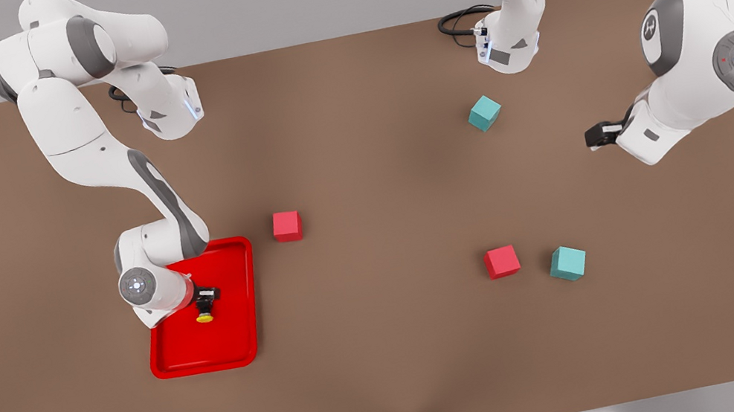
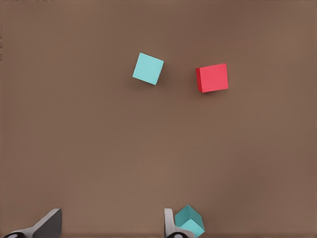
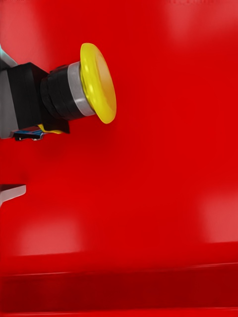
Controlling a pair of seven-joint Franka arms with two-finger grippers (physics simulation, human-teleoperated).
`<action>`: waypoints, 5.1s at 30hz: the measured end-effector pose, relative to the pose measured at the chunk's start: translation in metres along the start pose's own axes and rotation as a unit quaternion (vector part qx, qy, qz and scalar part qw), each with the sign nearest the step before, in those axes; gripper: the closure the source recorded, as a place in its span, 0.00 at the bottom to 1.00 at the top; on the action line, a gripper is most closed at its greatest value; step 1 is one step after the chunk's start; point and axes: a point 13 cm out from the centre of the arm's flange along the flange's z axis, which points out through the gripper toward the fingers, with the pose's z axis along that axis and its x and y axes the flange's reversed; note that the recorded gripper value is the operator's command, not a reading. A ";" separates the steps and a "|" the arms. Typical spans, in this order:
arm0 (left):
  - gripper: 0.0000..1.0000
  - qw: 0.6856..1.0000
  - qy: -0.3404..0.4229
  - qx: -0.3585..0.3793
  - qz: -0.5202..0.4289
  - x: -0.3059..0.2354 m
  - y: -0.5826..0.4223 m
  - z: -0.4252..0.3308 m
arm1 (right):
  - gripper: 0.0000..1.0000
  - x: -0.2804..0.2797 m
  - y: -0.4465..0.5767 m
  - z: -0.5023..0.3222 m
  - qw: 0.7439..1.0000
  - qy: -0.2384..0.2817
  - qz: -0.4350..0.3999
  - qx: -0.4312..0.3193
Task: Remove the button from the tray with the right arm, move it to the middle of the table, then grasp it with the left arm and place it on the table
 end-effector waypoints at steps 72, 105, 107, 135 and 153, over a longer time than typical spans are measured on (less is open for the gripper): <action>0.00 1.000 -0.003 0.002 0.000 -0.008 -0.001 0.006 | 0.47 0.001 0.007 -0.006 0.994 0.010 -0.103 -0.042; 0.00 1.000 -0.002 0.002 0.001 -0.009 -0.002 0.008 | 0.51 0.038 0.237 -0.163 0.972 -0.067 -0.219 -0.054; 0.00 1.000 -0.002 0.002 0.001 -0.010 -0.002 0.008 | 0.51 0.058 0.296 -0.179 0.967 -0.081 -0.232 -0.063; 0.00 1.000 -0.002 0.003 0.002 -0.017 -0.003 0.016 | 0.00 0.161 0.513 -0.092 0.981 -0.121 0.033 -0.145; 0.00 0.973 -0.106 0.054 -0.197 -0.177 -0.380 0.255 | 0.00 -0.018 -0.081 -0.398 0.988 0.005 0.156 0.001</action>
